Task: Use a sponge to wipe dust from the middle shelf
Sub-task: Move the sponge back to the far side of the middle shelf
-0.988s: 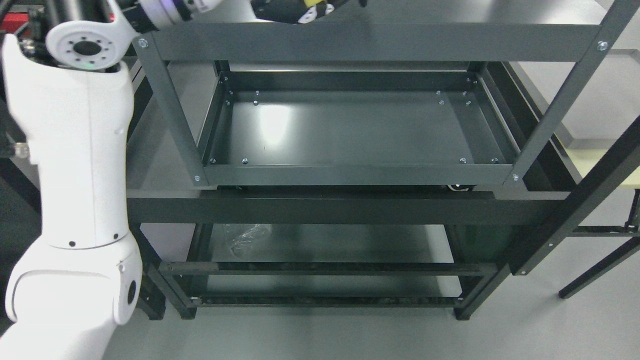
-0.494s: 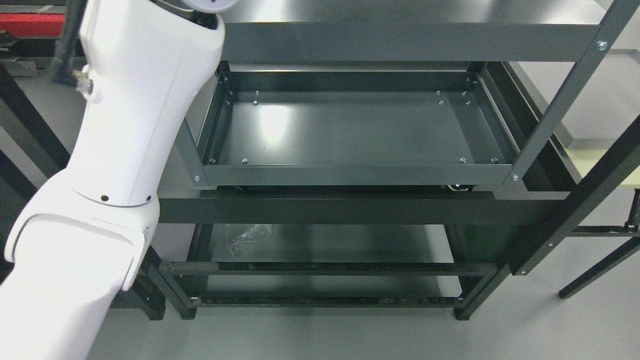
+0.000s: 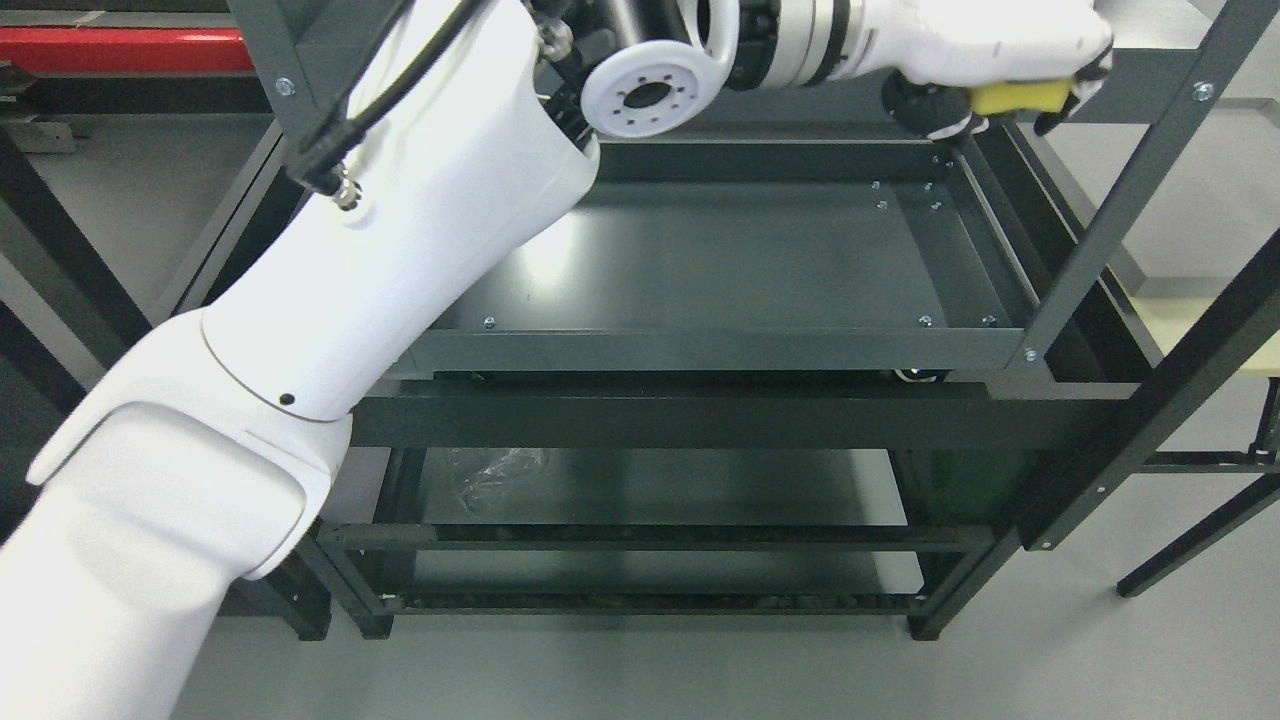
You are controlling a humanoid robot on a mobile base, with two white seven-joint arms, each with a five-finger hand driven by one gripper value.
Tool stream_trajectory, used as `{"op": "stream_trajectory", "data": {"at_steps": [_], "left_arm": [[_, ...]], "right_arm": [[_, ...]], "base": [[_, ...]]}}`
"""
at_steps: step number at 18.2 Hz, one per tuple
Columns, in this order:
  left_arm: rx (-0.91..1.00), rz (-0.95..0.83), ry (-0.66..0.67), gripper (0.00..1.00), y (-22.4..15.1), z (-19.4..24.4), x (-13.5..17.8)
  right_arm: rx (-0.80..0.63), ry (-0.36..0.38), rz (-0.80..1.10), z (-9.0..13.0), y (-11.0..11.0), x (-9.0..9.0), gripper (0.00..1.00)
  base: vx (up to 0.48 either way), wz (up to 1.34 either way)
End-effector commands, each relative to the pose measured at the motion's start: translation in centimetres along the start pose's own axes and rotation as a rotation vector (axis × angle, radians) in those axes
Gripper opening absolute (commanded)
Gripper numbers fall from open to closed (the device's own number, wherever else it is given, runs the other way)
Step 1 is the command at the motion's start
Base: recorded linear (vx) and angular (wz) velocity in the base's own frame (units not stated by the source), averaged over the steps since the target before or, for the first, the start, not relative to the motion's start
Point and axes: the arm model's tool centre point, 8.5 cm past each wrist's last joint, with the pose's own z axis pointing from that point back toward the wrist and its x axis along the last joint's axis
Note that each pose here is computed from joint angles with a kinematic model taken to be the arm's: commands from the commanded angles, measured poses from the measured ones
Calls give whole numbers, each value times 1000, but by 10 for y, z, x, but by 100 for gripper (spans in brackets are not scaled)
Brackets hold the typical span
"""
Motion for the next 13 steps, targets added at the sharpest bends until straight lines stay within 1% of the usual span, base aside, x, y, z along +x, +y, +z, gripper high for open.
{"op": "stream_trajectory", "data": {"at_steps": [1,4,6,10,13], "left_arm": [[-254,24,-21,13,-93,-24,10],[-249,87,23,12,-115,-10,2],[-208,113,45,12,-115,2,-5],[-40,102,81,12,-69,27,-17],[45,116,143,12,-60,75,-33]], "right_arm": [[-15,50,3,-1,-10,2,100],[-15,50,3,-1,-10,2,100],[-16,50,3,-1,-10,2,100],[-15,50,3,-1,-10,2,100],[-15,50,3,-1,-10,2,100]], "base": [[0,0],[0,0],[0,0],[0,0],[0,0]]}}
